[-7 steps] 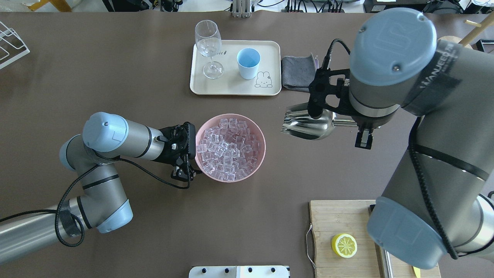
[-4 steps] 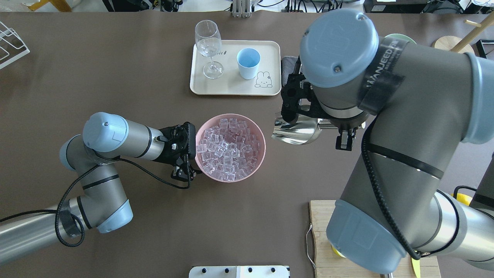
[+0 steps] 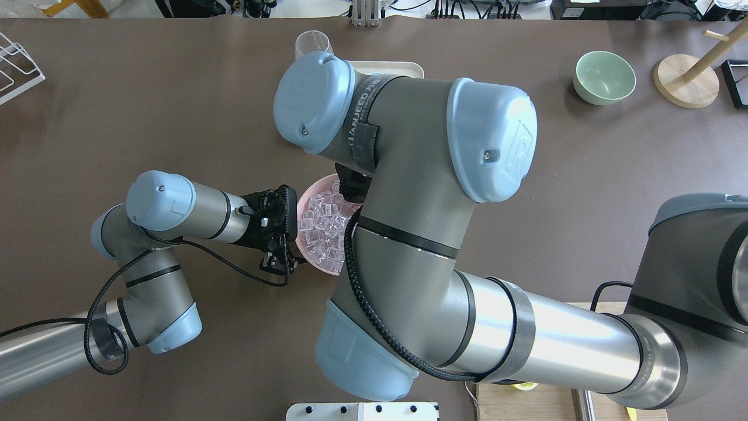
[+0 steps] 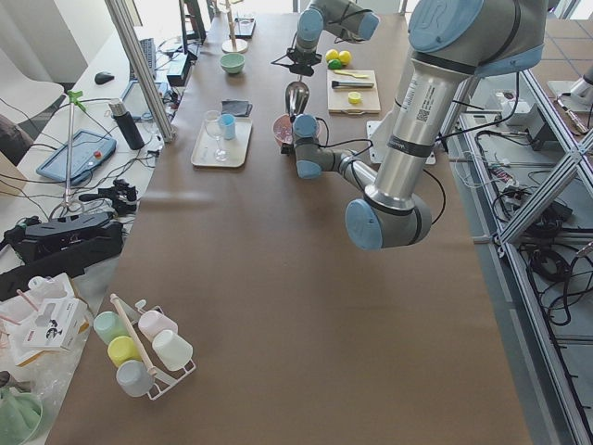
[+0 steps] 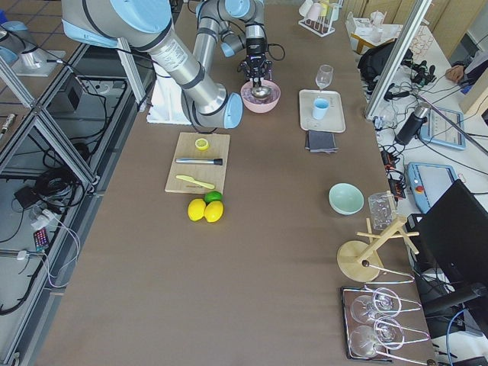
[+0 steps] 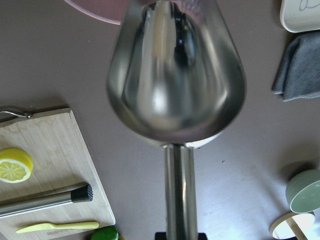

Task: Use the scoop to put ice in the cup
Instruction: 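Lower the scoop into the ice cubes while the left gripper steadies the bowl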

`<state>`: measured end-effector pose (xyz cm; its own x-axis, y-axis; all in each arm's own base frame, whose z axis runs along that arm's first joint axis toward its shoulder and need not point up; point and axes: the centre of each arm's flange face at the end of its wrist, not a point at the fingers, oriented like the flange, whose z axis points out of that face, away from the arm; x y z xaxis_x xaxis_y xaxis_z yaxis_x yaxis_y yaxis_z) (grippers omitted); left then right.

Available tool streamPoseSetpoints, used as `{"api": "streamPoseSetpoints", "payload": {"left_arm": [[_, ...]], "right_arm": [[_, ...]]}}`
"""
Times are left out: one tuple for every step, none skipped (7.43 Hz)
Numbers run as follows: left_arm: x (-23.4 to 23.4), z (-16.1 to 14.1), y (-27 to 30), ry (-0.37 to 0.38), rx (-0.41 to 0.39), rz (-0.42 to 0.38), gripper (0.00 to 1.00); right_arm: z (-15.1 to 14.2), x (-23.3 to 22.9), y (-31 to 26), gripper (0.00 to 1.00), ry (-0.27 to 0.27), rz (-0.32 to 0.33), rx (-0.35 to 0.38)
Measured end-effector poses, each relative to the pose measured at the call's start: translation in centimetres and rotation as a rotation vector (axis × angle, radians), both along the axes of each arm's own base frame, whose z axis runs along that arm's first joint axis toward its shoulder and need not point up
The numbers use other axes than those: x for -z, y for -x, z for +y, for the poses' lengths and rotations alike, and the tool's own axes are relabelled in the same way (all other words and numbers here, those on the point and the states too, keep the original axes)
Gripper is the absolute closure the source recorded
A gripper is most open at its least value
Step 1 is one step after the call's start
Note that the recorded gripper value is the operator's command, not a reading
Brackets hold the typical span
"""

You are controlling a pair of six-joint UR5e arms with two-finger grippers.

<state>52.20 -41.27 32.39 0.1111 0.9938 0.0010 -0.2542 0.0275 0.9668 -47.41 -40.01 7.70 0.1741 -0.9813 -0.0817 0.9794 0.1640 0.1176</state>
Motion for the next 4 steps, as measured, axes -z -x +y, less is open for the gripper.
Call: {"api": "streamPoseSetpoints", "payload": {"left_arm": [[0.0, 0.0, 0.0, 0.000, 0.000, 0.000, 0.01], [0.0, 0.0, 0.0, 0.000, 0.000, 0.000, 0.01], [0.0, 0.0, 0.0, 0.000, 0.000, 0.000, 0.01], [0.0, 0.0, 0.0, 0.000, 0.000, 0.000, 0.01]], "right_arm": [[0.0, -0.2, 1.2, 1.00, -0.006, 0.006, 0.008], [-0.3, -0.6, 2.5, 1.00, -0.011, 0.009, 0.013], [-0.4, -0.9, 3.6, 1.00, -0.014, 0.009, 0.017], [-0.2, -0.9, 4.5, 1.00, -0.016, 0.009, 0.020]]}}
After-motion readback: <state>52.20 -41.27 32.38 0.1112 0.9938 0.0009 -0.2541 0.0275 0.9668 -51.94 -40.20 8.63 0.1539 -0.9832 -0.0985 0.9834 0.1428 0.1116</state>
